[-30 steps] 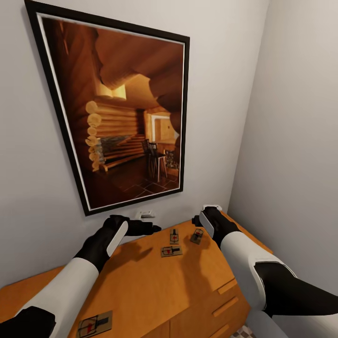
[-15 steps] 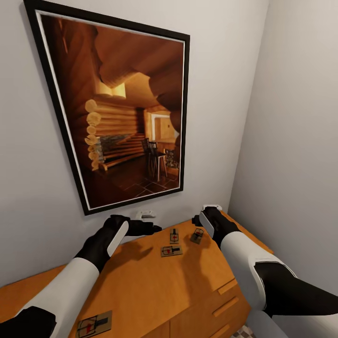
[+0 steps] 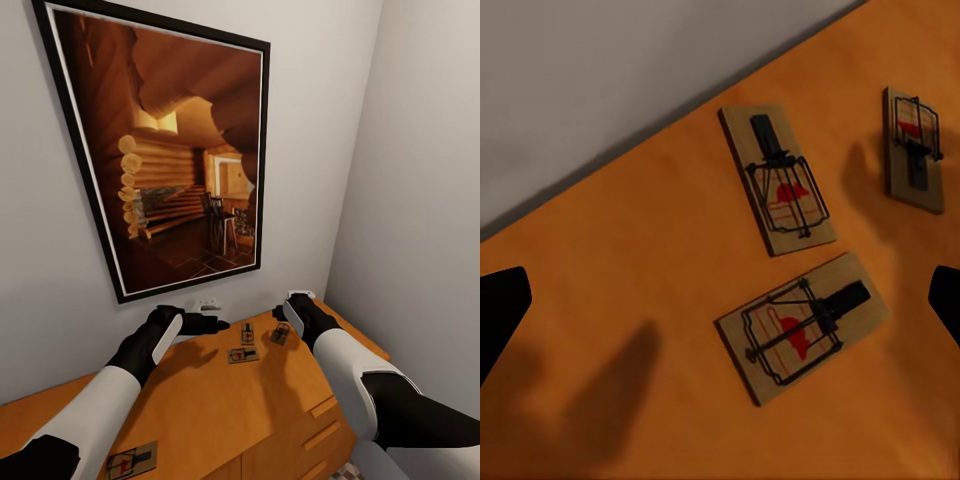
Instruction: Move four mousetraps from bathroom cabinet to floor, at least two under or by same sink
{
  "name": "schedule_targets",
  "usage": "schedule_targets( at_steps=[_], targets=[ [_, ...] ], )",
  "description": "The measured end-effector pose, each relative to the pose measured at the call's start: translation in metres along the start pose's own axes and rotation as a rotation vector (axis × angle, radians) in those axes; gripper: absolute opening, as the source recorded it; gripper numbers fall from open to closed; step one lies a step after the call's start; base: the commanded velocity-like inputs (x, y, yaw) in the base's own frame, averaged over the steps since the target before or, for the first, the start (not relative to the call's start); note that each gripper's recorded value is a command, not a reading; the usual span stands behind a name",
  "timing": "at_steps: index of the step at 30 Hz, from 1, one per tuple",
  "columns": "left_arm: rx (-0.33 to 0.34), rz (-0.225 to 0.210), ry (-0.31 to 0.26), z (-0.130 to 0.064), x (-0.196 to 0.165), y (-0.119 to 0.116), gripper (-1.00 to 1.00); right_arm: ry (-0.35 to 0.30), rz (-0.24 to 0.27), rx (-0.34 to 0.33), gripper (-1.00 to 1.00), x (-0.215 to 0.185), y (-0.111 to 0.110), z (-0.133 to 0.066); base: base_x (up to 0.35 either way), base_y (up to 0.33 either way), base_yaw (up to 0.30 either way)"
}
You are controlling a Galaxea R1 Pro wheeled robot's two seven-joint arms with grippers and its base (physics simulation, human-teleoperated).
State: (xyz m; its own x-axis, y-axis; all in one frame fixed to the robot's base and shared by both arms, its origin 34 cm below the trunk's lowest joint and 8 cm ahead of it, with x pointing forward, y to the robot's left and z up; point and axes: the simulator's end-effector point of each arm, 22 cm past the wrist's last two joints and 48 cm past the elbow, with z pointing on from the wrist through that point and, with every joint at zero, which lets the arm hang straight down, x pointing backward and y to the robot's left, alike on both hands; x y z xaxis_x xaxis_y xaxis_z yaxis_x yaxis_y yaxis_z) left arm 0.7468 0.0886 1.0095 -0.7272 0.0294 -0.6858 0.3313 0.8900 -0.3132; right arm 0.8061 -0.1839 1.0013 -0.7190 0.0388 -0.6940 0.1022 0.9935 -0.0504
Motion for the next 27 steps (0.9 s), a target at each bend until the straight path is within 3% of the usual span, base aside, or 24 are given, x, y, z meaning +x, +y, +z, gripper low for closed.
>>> schedule_targets(
  at_steps=[27],
  targets=[
    [0.001,0.002,0.002,0.022,0.014,0.009,1.0,-0.016,0.025,-0.012,1.0,0.014,0.005,0.026,0.0,0.0,0.0]
  ],
)
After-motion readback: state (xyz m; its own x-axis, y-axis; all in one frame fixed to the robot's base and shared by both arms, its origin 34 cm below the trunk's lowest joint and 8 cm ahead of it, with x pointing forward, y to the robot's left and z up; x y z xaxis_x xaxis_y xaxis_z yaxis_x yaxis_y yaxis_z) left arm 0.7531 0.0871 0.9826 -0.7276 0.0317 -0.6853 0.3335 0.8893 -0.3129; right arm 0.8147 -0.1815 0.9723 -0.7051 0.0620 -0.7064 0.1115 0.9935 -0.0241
